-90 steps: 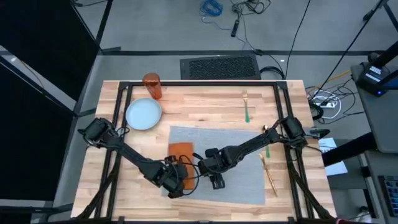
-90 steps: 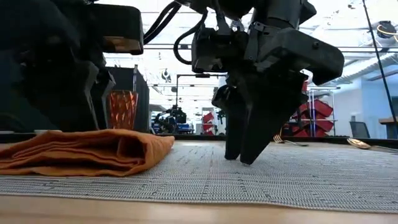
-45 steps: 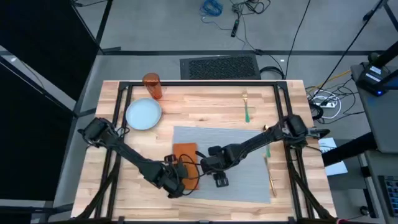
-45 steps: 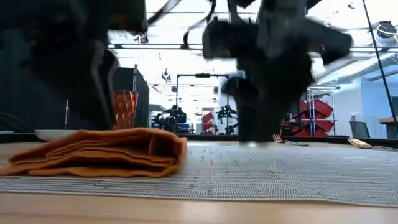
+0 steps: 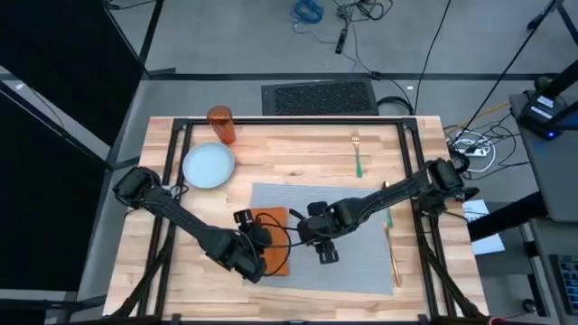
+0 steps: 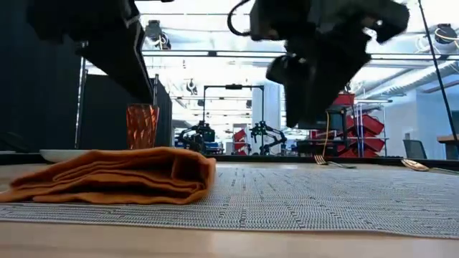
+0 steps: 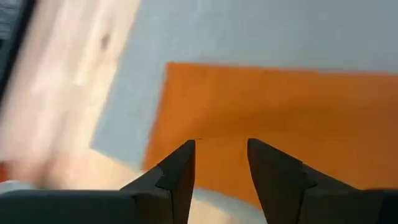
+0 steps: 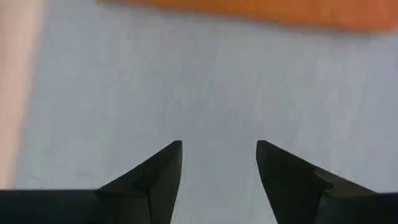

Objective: Set table place
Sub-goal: Put the gray plate to the right of the orange napkin on the gray placemat

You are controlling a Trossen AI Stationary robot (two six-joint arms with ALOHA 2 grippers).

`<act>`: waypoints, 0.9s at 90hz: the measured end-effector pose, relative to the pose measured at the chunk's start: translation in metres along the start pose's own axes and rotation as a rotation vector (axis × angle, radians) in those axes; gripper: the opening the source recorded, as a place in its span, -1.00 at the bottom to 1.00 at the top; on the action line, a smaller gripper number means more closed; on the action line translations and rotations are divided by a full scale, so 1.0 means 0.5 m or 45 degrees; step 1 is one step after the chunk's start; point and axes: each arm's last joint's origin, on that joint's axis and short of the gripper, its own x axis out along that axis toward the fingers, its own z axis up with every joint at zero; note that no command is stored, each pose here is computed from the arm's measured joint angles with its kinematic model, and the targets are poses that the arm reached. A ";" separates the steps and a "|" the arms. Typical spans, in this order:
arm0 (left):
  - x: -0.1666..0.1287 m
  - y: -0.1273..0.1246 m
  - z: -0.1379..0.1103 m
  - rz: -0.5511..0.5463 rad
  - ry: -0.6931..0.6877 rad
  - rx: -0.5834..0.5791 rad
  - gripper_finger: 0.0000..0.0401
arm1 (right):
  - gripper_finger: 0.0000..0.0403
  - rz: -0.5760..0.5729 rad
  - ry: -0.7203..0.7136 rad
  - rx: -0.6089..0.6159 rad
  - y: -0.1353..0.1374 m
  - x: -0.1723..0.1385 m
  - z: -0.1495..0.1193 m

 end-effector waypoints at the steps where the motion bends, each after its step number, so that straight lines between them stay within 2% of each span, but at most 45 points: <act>1: 0.001 0.003 0.000 0.015 0.006 0.007 -0.34 | -0.05 -0.016 0.010 -0.001 -0.002 -0.001 -0.002; 17: 0.010 0.069 0.012 0.249 0.021 0.078 -0.34 | -0.05 -0.277 -0.013 0.031 -0.045 -0.031 -0.007; 33: 0.012 0.157 0.048 0.407 -0.012 0.148 -0.34 | -0.05 -0.481 -0.105 0.090 -0.115 -0.091 -0.012; 48: 0.004 0.237 0.069 0.492 0.008 0.236 -0.34 | -0.05 -0.541 -0.139 0.138 -0.186 -0.136 -0.027; 62: -0.005 0.300 0.075 0.519 0.044 0.289 -0.34 | -0.05 -0.581 -0.128 0.199 -0.243 -0.151 -0.041; 73: -0.006 0.333 0.077 0.573 0.069 0.350 -0.34 | -0.05 -0.600 -0.110 0.241 -0.274 -0.152 -0.049; 81: -0.003 0.347 0.078 0.584 0.115 0.467 -0.34 | -0.05 -0.603 -0.086 0.251 -0.285 -0.153 -0.055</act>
